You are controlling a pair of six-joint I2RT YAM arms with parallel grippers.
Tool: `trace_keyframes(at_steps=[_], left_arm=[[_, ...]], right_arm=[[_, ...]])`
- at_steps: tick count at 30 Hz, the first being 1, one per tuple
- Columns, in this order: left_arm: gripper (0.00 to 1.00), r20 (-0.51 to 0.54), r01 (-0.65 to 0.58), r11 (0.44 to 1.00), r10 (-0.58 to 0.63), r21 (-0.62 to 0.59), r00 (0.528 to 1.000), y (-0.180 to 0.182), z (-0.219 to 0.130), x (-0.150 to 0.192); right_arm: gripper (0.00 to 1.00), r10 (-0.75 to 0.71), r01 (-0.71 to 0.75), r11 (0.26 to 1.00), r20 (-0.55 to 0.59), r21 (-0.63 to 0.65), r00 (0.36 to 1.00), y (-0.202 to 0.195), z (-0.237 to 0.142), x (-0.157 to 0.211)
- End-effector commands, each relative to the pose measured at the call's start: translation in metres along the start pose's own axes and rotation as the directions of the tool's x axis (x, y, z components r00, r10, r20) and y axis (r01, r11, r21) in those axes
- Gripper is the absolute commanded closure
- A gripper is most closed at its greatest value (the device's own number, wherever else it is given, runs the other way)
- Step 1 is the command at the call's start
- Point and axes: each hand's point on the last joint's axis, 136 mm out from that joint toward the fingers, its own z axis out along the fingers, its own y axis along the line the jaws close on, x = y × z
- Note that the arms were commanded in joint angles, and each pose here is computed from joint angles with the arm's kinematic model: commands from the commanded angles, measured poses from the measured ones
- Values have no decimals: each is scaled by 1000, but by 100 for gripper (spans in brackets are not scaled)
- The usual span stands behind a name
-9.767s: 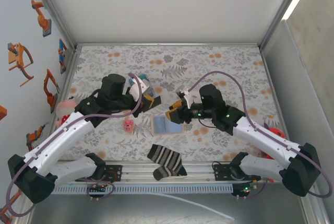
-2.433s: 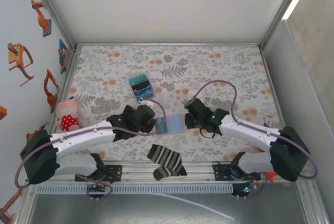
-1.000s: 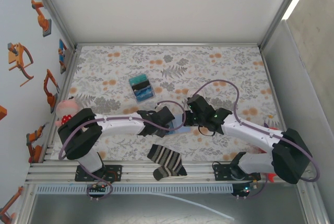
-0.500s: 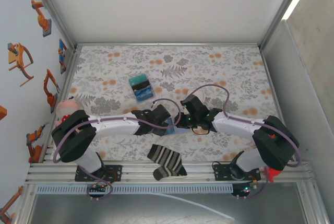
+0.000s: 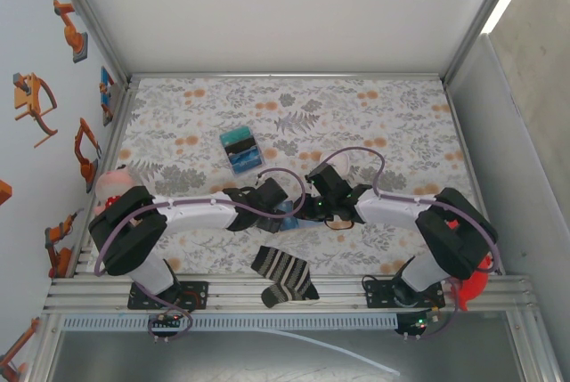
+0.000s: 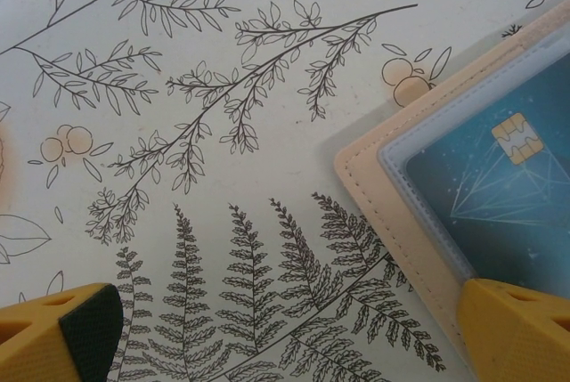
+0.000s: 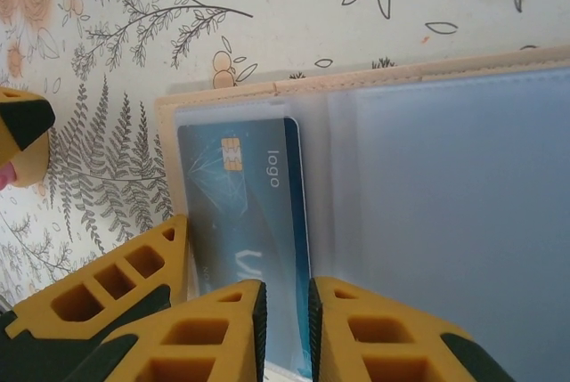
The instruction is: Take the credit cards out of the card holder
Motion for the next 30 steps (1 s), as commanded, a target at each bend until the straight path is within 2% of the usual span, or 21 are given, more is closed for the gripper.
trace_keyframes(at_steps=[1,23,30], left_arm=[[3,-35,-1,1000,0,-14,999,4,4,9],[3,-59,-21,999,18,-37,998,6,7,15],[3,-60,-26,999,24,-39,998,5,7,14]], right_arm=[[82,7,-7,1000,4,-18,1000,2,2,-3],[85,27,-27,999,-20,-39,999,-8,15,1],[91,25,-27,996,-25,-80,999,-2,17,3]])
